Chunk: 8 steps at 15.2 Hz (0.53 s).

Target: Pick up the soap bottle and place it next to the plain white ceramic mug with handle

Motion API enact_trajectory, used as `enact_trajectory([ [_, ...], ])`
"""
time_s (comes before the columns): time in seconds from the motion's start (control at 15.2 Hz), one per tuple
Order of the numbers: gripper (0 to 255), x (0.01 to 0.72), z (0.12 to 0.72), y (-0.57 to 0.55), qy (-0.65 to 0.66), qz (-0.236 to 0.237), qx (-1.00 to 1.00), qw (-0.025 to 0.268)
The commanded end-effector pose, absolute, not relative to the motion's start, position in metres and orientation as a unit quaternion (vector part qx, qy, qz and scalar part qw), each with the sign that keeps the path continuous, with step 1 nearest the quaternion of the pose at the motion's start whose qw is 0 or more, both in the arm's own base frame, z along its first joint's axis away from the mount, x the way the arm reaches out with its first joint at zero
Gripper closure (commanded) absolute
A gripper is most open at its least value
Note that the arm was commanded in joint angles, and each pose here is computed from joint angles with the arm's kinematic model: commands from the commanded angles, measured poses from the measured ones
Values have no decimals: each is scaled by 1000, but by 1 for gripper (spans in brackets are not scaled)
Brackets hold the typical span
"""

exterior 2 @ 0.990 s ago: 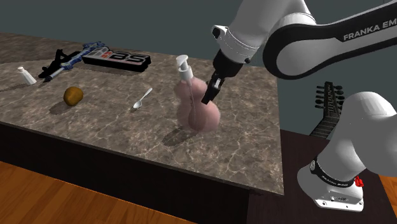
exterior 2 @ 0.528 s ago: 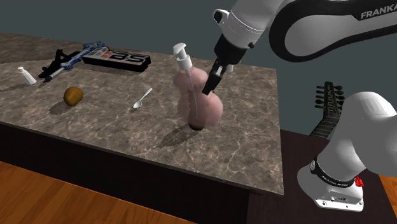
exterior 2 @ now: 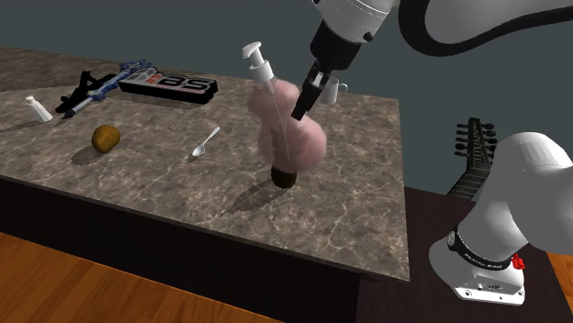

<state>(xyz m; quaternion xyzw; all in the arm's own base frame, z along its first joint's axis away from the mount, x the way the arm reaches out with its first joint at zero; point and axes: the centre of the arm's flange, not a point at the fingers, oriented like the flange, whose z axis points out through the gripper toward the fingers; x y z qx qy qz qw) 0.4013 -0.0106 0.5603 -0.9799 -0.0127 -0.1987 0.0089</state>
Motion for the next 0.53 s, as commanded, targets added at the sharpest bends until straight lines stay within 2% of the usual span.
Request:
enact_trajectory([
  [0.0,255,401,572,-10,-13,-199,-980,9],
  [0.46,255,401,609,-10,-13,-199,-980,9],
])
